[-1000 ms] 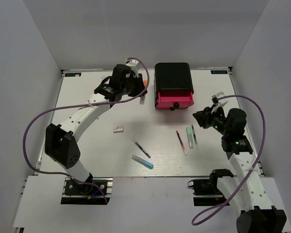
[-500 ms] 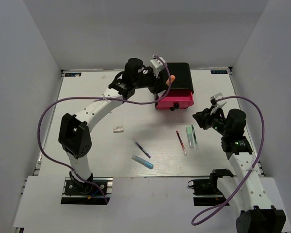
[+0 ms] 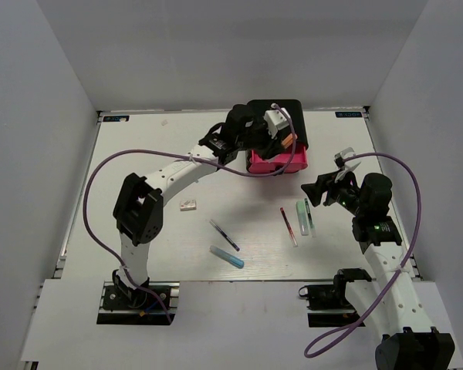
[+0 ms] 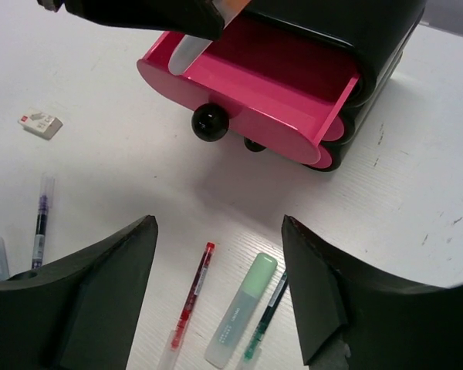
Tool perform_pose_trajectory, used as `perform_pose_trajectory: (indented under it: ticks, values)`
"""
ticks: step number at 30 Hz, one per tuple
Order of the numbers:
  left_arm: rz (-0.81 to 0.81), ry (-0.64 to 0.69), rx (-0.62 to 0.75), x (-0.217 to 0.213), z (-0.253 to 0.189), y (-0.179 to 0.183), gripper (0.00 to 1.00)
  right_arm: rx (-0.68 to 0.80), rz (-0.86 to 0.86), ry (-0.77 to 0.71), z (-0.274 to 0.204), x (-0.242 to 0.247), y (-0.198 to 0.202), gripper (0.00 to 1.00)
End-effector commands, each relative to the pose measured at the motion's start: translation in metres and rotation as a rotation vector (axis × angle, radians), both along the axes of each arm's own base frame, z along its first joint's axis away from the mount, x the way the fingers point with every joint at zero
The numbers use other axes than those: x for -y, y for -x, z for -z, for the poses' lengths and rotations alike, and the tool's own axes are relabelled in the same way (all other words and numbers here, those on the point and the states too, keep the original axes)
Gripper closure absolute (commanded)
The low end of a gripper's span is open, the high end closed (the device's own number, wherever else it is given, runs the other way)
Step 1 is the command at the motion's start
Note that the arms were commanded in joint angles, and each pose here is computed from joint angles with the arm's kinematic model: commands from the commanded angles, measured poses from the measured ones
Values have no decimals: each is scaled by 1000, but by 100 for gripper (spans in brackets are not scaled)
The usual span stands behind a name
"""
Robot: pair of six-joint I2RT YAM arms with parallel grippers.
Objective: Sort the stationery into containers
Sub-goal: Place the stationery into the container, then grab a piece of stationery with the right arm
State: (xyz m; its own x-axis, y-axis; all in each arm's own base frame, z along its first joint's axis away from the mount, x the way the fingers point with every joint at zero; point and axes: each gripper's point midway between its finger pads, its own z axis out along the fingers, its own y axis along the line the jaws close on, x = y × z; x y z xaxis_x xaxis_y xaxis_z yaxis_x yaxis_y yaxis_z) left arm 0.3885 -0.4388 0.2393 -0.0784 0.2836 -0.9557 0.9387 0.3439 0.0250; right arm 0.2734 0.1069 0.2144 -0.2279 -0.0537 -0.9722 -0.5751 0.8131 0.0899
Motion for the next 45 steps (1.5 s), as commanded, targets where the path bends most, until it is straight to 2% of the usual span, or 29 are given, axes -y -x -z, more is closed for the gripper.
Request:
perform_pose_trajectory:
  ticks: [1,3,6,15,17,18,19,20,21,22,23,25,26,27,29,31,32,33,34,36,38,39,40,41,42,44,45]
  values:
    - [-57,21,89,-6,-35,-10,62,65,-27,2,-12,-2,2,28]
    - [-72,31,109,-5,-43,-10,47,66,-47,2,-12,-5,3,25]
    - [-82,67,150,-6,-65,-10,38,67,-68,2,-11,-7,5,24]
    - [-121,149,192,-17,-113,-3,34,72,-132,12,-6,-14,11,22]
    - [-169,188,158,-34,-127,10,41,82,-224,30,0,-24,21,31]
    - [-175,169,103,-41,-104,20,44,102,-331,38,4,-35,34,37]
    - [-218,185,90,-56,-105,21,48,111,-393,52,11,-41,40,53]
    - [-256,250,69,-78,-130,37,59,106,-474,32,13,-49,50,58]
    - [-310,229,3,-91,-106,45,67,93,-549,20,14,-58,62,62]
    - [-463,196,-47,-120,-92,40,81,128,-580,54,15,-61,62,66]
    - [-543,206,-114,-137,-86,47,84,117,-596,65,18,-63,61,66]
    - [-669,181,-161,-180,-68,73,84,132,-629,135,26,-70,57,66]
    - [-716,108,-242,-197,-27,89,62,133,-642,150,25,-74,54,66]
    - [-757,149,-237,-217,-37,104,46,113,-674,181,33,-84,60,66]
    - [-850,120,-364,-243,4,129,28,122,-736,211,34,-101,68,65]
    - [-884,182,-440,-261,6,156,23,91,-737,264,45,-113,65,62]
    - [-910,190,-495,-267,23,166,21,84,-777,277,48,-125,71,58]
    - [-918,261,-584,-266,25,178,18,64,-780,314,55,-134,70,56]
    - [-934,259,-634,-270,43,188,17,39,-811,317,57,-148,76,56]
    - [-942,377,-682,-278,36,202,15,25,-833,349,59,-163,75,54]
    - [-961,396,-722,-285,49,212,14,-12,-899,408,75,-187,98,54]
    - [-987,455,-735,-291,43,214,12,-69,-925,441,92,-193,105,52]
    - [-1004,471,-742,-296,40,216,12,-37,-982,467,88,-212,125,51]
    - [-1029,480,-751,-301,39,219,12,-48,-997,475,91,-217,131,50]
    - [-1100,465,-772,-312,48,222,10,-57,-1026,491,96,-227,141,43]
    - [-1171,478,-754,-328,43,224,8,-71,-1052,514,99,-242,152,36]
    - [-1218,436,-770,-337,52,231,6,-98,-1046,532,108,-246,151,33]
